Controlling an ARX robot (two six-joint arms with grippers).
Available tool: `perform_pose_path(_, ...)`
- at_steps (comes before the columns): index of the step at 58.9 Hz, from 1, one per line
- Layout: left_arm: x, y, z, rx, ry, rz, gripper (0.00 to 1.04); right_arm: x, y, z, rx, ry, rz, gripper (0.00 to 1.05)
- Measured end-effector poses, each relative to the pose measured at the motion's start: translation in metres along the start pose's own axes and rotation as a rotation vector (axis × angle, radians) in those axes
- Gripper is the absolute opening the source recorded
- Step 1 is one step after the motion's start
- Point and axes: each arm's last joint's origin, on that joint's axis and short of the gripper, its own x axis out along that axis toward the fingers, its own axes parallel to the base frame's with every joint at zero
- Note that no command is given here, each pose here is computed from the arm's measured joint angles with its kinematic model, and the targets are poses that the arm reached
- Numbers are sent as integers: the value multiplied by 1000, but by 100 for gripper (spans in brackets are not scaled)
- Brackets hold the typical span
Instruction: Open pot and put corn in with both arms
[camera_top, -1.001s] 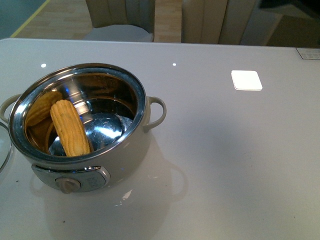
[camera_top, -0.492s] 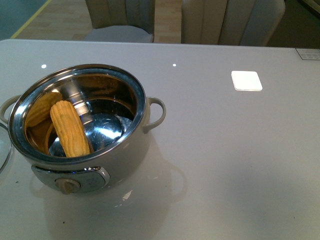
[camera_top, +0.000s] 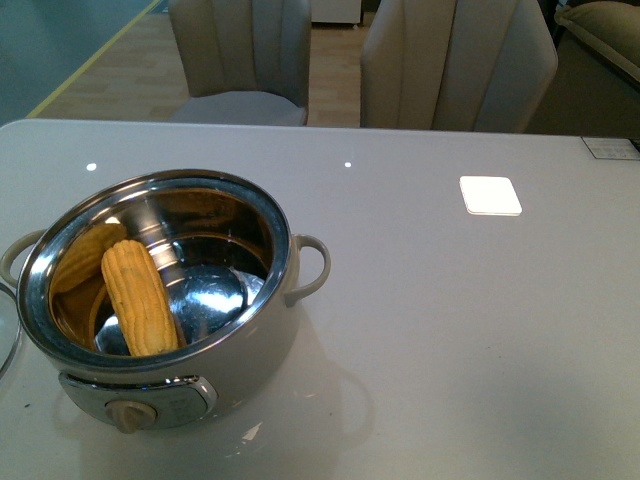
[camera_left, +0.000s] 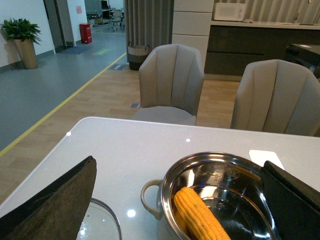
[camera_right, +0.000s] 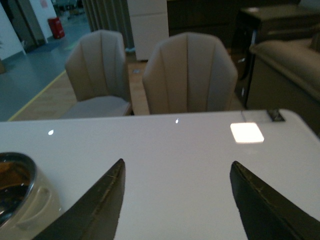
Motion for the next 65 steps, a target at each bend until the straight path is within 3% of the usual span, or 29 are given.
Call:
perform_pose_path(11, 0, 0, 0, 0, 0, 0, 98, -4, -8, -4, -17, -24, -5, 2)
perform_pose_path(20, 0, 0, 0, 0, 0, 0, 98, -9, -21, -3, -23, -28, -13, 2)
perform_pose_path(60, 0, 0, 0, 0, 0, 0, 98, -22, -22, -7, -23, -22, -10, 2)
perform_pose_path(65, 0, 0, 0, 0, 0, 0, 98, -22, -22, -7, -25, -23, -10, 16)
